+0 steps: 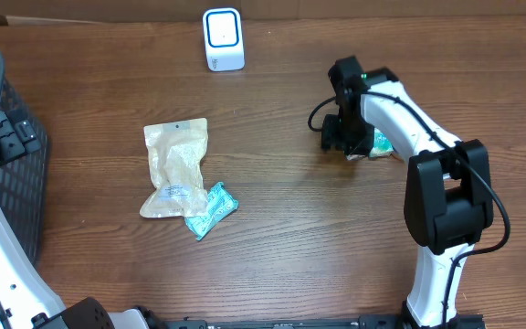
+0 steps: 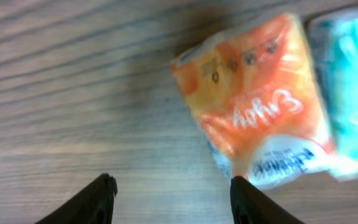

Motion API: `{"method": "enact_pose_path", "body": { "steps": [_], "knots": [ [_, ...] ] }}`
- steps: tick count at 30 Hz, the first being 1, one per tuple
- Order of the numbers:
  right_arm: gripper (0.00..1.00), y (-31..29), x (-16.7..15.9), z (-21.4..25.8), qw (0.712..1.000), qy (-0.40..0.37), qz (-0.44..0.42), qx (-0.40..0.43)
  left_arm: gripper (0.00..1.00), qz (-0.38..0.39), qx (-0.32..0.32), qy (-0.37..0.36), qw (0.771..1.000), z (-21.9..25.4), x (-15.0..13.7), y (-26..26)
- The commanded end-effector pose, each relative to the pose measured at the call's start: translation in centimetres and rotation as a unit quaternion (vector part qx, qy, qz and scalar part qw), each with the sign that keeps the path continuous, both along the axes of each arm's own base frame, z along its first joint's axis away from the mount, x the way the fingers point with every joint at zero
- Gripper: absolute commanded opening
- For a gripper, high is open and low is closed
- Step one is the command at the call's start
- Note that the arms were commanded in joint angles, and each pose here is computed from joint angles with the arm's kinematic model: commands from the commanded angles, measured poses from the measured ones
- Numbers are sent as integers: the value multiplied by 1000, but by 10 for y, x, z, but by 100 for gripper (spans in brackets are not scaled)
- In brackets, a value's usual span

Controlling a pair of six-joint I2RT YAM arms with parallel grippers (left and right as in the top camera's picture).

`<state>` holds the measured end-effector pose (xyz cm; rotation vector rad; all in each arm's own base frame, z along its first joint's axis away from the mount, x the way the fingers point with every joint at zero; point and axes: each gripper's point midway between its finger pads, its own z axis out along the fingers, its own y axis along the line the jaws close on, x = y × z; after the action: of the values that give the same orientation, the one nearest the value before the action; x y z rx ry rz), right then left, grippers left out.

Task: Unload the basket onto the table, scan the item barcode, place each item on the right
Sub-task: 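Carry the Kleenex pack back and set it beside the orange packet, then move the right gripper left over the teal packet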

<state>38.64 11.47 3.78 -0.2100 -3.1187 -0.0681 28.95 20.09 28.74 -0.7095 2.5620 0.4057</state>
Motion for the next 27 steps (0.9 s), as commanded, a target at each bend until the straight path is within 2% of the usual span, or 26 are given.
{"method": "enact_pose_path", "body": {
  "steps": [1, 10, 17, 22, 27],
  "knots": [
    [57, 12, 21, 44, 999, -36, 27, 30, 100, -6, 7, -5, 1000, 6, 1, 1],
    [57, 16, 12, 125, 995, -67, 45, 53, 100, -6, 7, -5, 1000, 6, 1, 1],
    [57, 41, -20, 183, 978, -95, 109, 152, 99, -6, 7, -5, 1000, 6, 1, 1],
    [57, 54, -34, 188, 971, -78, 124, 190, 100, -6, 7, -5, 1000, 6, 1, 1],
    [61, 79, -42, 166, 963, -58, 145, 217, 99, -6, 7, -5, 1000, 6, 1, 1]
  ]
}}
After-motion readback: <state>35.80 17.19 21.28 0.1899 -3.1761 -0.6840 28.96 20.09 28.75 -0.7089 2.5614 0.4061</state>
